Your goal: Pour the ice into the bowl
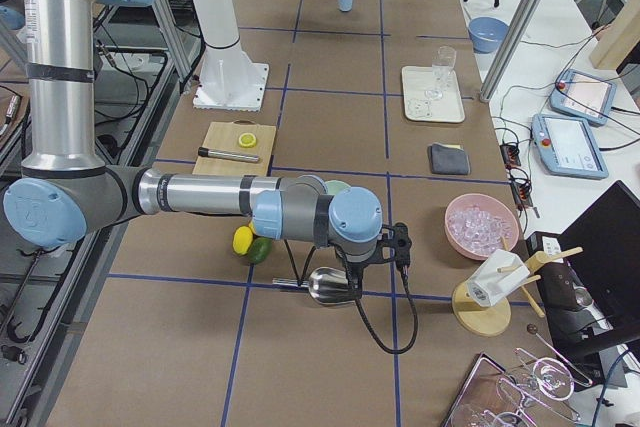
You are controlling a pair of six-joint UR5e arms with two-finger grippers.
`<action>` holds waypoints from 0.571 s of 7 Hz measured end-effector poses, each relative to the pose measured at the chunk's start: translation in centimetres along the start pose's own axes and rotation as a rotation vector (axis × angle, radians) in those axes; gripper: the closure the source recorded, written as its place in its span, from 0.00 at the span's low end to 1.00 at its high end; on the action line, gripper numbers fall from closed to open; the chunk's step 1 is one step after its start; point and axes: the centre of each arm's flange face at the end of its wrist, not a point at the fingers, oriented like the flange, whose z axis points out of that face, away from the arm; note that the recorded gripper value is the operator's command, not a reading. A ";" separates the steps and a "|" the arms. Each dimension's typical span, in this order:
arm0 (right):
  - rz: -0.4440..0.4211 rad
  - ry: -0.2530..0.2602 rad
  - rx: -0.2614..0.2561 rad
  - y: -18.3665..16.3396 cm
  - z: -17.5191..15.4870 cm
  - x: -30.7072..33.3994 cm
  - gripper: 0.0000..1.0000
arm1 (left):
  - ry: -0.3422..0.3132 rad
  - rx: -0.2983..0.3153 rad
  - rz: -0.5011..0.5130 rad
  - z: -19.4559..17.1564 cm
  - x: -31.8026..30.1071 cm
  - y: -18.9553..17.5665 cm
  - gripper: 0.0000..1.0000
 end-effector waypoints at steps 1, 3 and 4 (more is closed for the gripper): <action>0.018 -0.020 0.025 -1.5 -0.3 -2.0 0.00 | -0.014 0.057 0.039 -1.9 1.8 -1.1 0.00; 0.135 -0.061 0.022 -4.1 0.7 -6.7 0.00 | -0.026 0.182 0.051 -6.6 7.2 -2.6 0.00; 0.149 -0.078 -0.007 -4.2 2.3 -9.1 0.00 | -0.021 0.230 0.041 -7.8 9.9 -2.7 0.00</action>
